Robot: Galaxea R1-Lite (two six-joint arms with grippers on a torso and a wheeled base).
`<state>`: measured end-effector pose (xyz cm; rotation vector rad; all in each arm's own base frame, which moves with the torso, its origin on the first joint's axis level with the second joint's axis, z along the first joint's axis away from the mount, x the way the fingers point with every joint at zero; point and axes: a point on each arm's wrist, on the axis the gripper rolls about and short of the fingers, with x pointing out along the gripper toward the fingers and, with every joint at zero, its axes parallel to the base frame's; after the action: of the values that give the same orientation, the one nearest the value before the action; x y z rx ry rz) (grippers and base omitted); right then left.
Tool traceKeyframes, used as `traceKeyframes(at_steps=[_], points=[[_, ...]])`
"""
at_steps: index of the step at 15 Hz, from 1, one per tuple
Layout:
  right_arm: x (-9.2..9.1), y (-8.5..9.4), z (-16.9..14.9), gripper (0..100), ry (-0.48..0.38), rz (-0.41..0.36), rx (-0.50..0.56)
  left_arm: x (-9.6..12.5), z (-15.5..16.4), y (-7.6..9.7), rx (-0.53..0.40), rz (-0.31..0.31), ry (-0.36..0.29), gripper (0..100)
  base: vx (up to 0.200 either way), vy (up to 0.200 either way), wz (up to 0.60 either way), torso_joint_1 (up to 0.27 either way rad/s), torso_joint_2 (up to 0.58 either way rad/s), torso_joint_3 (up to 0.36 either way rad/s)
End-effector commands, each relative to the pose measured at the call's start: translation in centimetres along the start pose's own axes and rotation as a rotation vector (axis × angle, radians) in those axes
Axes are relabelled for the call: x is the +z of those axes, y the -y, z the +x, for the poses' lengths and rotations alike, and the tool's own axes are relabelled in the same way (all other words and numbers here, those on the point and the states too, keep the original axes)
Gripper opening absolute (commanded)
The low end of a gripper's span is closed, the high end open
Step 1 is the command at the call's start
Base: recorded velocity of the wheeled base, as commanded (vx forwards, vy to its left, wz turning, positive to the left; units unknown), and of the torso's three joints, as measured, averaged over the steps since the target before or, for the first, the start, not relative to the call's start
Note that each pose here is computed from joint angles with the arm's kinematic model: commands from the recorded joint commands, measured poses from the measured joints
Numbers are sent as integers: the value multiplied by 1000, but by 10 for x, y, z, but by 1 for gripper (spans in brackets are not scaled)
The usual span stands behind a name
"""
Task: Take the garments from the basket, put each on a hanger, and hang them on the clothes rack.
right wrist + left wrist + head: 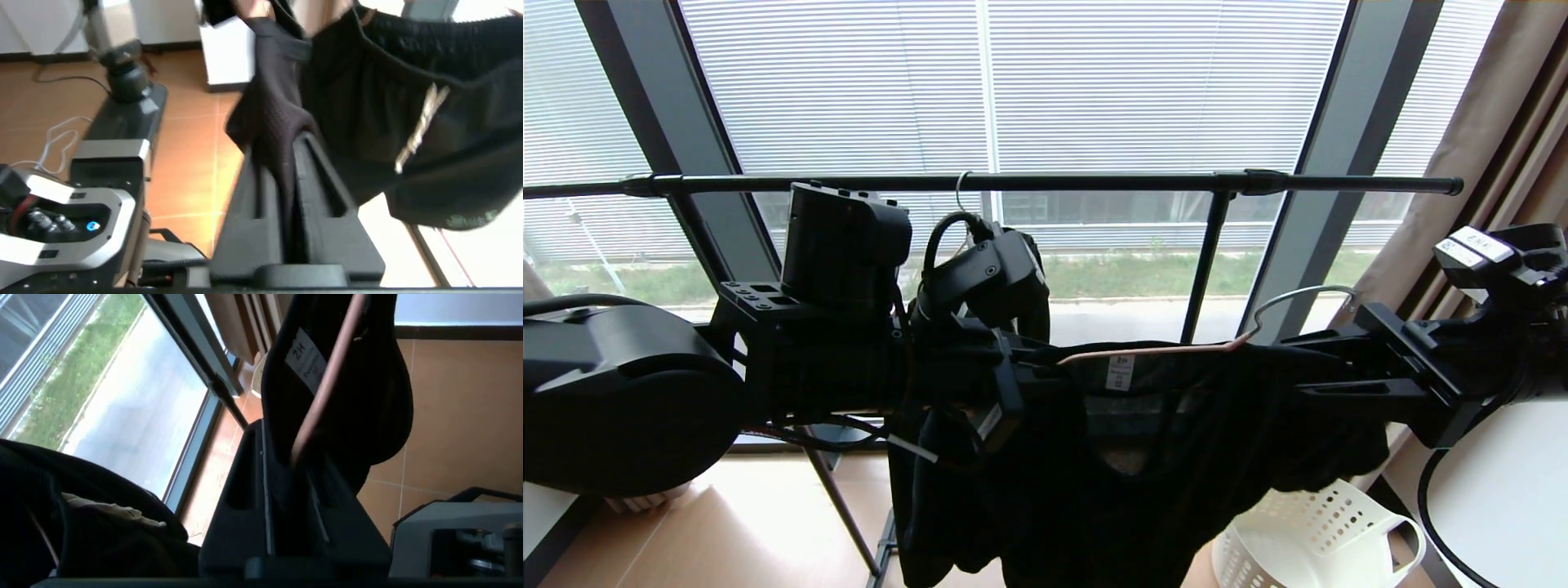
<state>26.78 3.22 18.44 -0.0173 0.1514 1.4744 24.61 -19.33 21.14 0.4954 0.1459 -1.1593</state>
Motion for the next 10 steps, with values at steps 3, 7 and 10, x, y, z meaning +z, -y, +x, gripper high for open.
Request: traceKeyframes(at_steps=[3,7,10], points=[[-9,7,-2,100,-2,-13,-8,3,-6,0,5,-42,12,0,0,0,0,0,0,0],[-9,13,-10,100,13,-72,-44,-3,-10,0,-19,-120,12,0,0,0,0,0,0,0],[-11,17,-16,100,13,-56,-68,-5,-13,4,-47,-127,18,0,0,0,0,0,0,0]])
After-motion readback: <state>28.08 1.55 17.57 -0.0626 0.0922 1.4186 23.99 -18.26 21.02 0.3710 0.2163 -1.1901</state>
